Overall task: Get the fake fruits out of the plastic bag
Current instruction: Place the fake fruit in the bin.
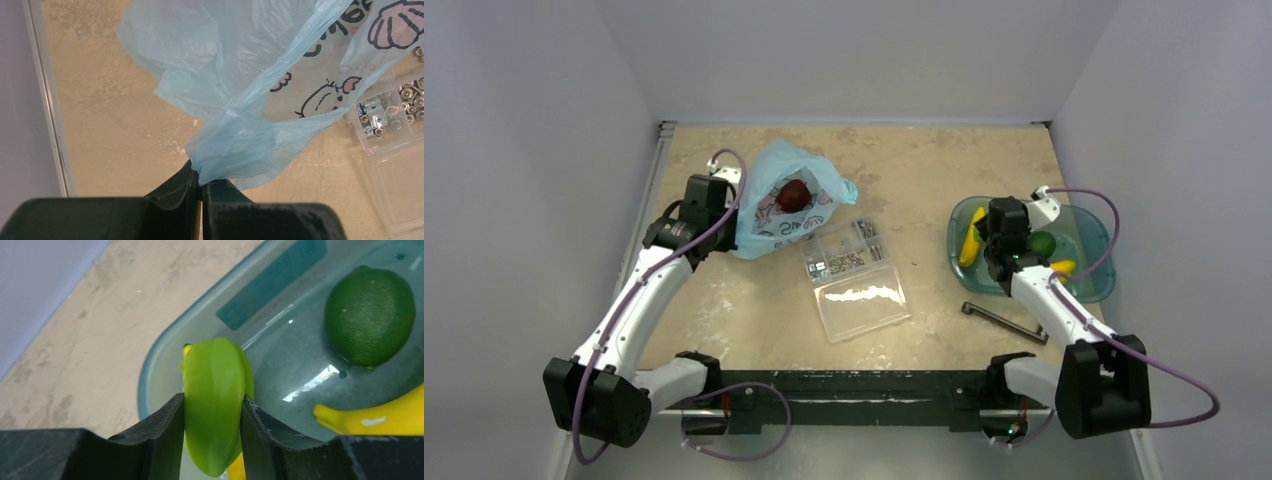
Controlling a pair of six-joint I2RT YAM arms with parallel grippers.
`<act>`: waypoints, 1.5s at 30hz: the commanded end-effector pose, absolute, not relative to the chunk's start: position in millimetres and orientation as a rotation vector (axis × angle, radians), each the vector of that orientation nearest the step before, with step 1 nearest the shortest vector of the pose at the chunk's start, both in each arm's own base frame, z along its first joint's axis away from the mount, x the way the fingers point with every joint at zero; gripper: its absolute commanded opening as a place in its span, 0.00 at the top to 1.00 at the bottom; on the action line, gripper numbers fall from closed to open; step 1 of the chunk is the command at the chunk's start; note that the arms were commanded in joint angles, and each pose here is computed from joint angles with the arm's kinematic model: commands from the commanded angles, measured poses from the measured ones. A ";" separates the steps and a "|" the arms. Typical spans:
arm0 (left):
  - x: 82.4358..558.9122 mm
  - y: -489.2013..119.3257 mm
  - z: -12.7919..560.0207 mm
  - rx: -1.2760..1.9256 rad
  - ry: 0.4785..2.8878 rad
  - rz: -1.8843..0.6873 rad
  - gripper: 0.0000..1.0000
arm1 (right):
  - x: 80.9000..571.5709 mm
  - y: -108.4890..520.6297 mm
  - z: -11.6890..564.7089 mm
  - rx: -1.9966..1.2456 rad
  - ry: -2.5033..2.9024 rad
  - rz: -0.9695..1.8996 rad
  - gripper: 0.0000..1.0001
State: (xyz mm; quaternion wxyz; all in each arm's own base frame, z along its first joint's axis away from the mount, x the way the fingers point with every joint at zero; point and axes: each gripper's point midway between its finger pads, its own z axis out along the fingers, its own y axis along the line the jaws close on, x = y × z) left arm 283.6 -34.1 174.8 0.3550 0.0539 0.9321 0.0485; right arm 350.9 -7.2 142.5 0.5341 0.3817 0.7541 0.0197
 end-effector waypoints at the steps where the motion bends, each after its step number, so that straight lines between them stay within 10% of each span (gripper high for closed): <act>1: 290.3 -36.1 185.9 0.130 2.371 0.103 1.00 | 347.0 -31.2 121.6 1.027 1.808 -0.067 0.93; 17: 290.7 -36.9 184.9 0.134 2.376 0.099 1.00 | 350.0 -28.1 70.6 1.030 1.988 -0.109 0.73; 29: 290.5 -38.2 184.9 0.138 2.377 0.090 1.00 | 353.0 -23.2 92.9 0.936 1.967 -0.057 0.26; 45: 290.8 -50.6 175.6 0.201 2.421 0.020 1.00 | 364.9 85.9 233.6 0.400 1.755 0.336 0.18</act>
